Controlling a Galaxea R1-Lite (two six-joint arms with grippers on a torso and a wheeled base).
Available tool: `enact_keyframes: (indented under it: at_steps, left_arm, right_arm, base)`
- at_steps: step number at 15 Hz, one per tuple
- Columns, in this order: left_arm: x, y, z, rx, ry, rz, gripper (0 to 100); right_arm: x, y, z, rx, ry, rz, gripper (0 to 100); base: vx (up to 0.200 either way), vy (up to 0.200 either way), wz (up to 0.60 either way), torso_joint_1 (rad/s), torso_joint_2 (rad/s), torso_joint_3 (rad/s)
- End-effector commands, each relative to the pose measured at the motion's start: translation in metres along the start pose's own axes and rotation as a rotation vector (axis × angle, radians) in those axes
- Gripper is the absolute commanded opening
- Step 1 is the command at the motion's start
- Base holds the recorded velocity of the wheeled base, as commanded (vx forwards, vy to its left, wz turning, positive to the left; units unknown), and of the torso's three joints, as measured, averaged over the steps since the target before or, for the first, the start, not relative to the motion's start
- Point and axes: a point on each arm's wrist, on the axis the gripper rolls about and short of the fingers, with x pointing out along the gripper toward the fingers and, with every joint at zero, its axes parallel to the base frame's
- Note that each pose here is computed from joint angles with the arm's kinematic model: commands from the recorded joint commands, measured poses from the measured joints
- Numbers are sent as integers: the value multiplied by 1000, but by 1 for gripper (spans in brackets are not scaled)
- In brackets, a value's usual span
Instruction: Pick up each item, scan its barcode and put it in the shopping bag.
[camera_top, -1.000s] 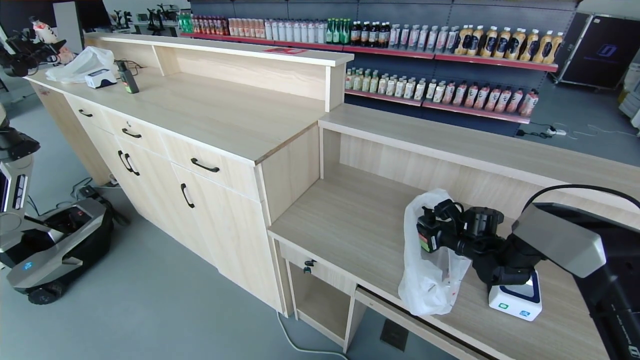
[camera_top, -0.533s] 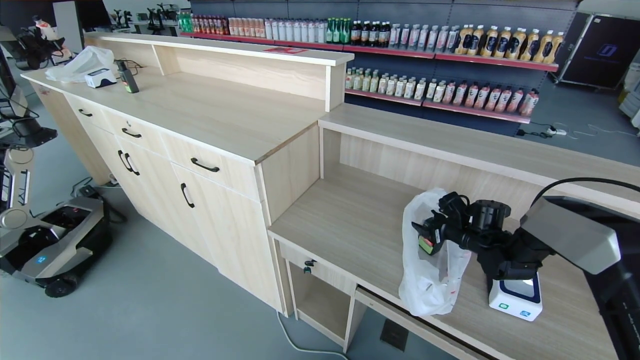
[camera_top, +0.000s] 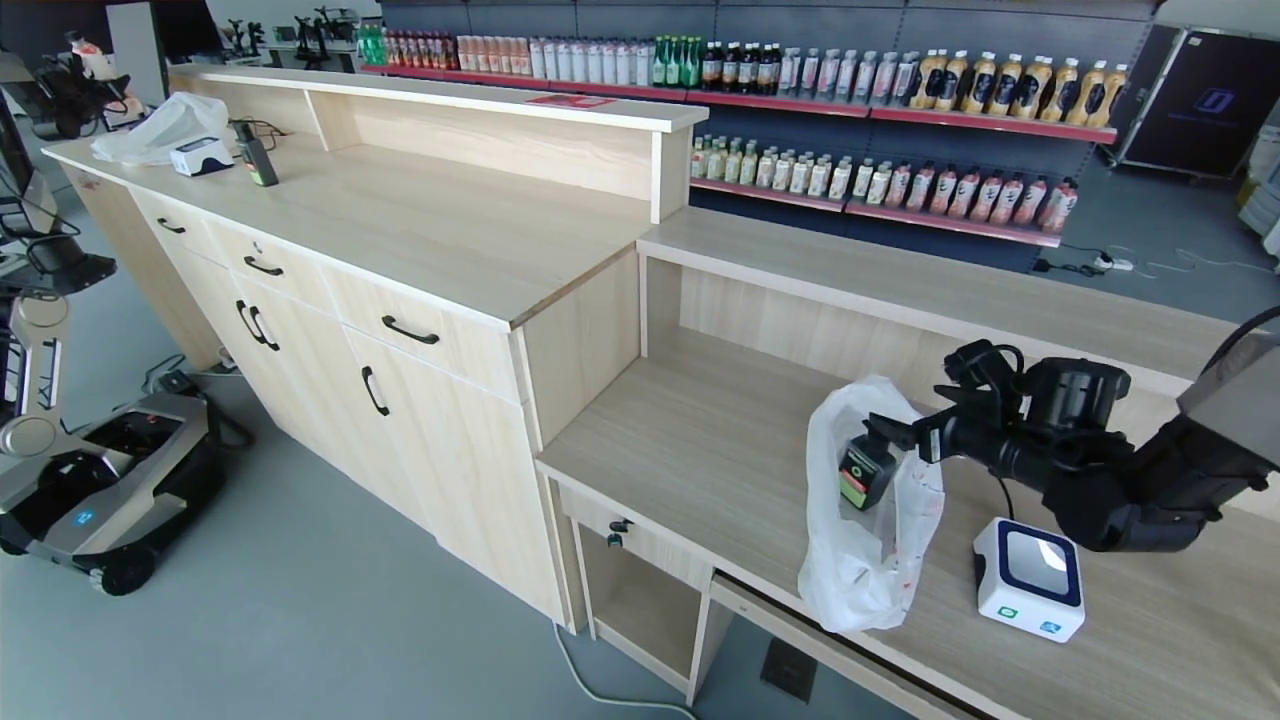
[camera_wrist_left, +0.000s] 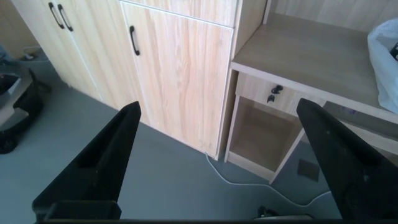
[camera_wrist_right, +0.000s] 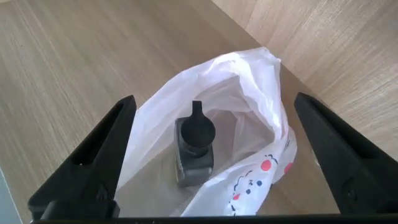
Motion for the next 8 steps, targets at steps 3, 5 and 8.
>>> enact_keyframes:
  at_steps: [3, 5, 8]
  left_arm:
    - [0, 0, 0, 0, 0, 0, 100]
    - [0, 0, 0, 0, 2, 0, 100]
    - [0, 0, 0, 0, 0, 0, 100]
  right_arm:
    - [-143, -12, 50, -19, 41, -215, 100]
    - [-167, -35, 32, 26, 230, -405, 100]
    - [-186, -57, -3, 120, 407, -498, 100]
  base:
    - [0, 0, -600, 2, 4, 6]
    - [0, 0, -600, 7, 0, 2]
    - [0, 0, -600, 2, 4, 2]
